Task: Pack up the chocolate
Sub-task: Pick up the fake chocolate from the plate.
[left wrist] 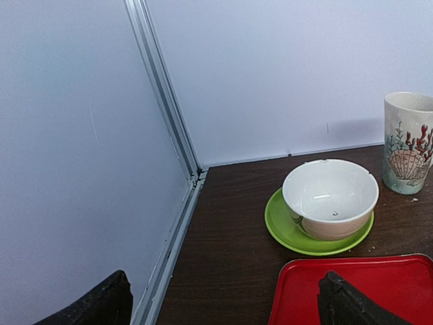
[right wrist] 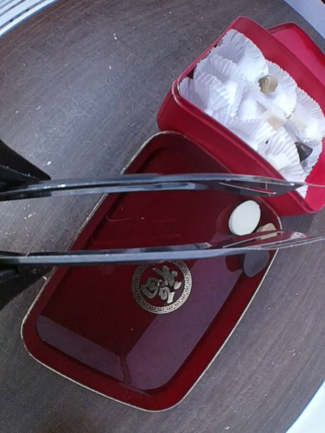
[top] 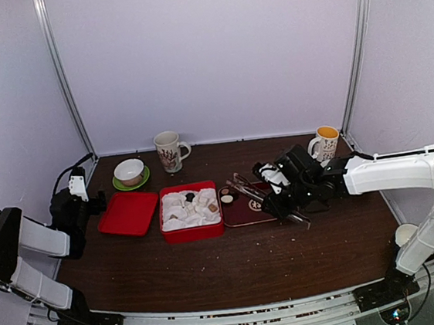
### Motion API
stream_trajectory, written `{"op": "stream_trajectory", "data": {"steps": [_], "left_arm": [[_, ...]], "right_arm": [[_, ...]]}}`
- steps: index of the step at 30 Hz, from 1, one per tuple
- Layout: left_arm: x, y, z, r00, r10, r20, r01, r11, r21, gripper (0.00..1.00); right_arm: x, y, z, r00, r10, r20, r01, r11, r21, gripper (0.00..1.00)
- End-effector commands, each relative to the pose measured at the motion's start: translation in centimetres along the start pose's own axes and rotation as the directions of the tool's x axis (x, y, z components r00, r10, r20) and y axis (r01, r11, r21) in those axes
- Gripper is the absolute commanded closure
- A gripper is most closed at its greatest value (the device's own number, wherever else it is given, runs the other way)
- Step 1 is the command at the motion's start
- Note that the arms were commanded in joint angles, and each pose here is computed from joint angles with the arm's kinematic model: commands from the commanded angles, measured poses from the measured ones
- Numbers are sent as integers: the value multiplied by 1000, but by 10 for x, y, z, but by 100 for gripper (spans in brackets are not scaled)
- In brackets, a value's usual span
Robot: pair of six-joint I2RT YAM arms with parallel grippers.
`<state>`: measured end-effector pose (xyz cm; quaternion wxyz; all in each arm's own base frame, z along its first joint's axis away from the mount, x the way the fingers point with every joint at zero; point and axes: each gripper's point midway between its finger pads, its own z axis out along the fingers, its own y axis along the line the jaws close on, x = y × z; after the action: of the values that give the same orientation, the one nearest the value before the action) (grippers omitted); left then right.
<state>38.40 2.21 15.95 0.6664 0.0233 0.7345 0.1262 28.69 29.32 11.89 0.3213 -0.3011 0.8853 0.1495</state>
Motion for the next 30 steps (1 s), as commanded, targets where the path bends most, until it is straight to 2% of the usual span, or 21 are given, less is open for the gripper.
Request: {"op": "stream_trajectory", "data": {"steps": [1, 16, 22, 30], "left_arm": [[-8, 3, 0, 999, -1, 33, 1, 1000, -5, 2], [-8, 3, 0, 999, -1, 32, 1, 1000, -4, 2], [-8, 3, 0, 999, 0, 33, 1, 1000, -4, 2], [-8, 3, 0, 999, -1, 32, 1, 1000, -4, 2]], "right_arm": [[5, -20, 0, 998, 59, -14, -58, 996, 68, 66], [16, -10, 41, 980, 80, -181, -80, 997, 11, 60], [13, -5, 50, 976, 78, -205, -83, 996, -16, 57], [3, -4, 58, 972, 87, -219, -92, 996, -10, 57]]}}
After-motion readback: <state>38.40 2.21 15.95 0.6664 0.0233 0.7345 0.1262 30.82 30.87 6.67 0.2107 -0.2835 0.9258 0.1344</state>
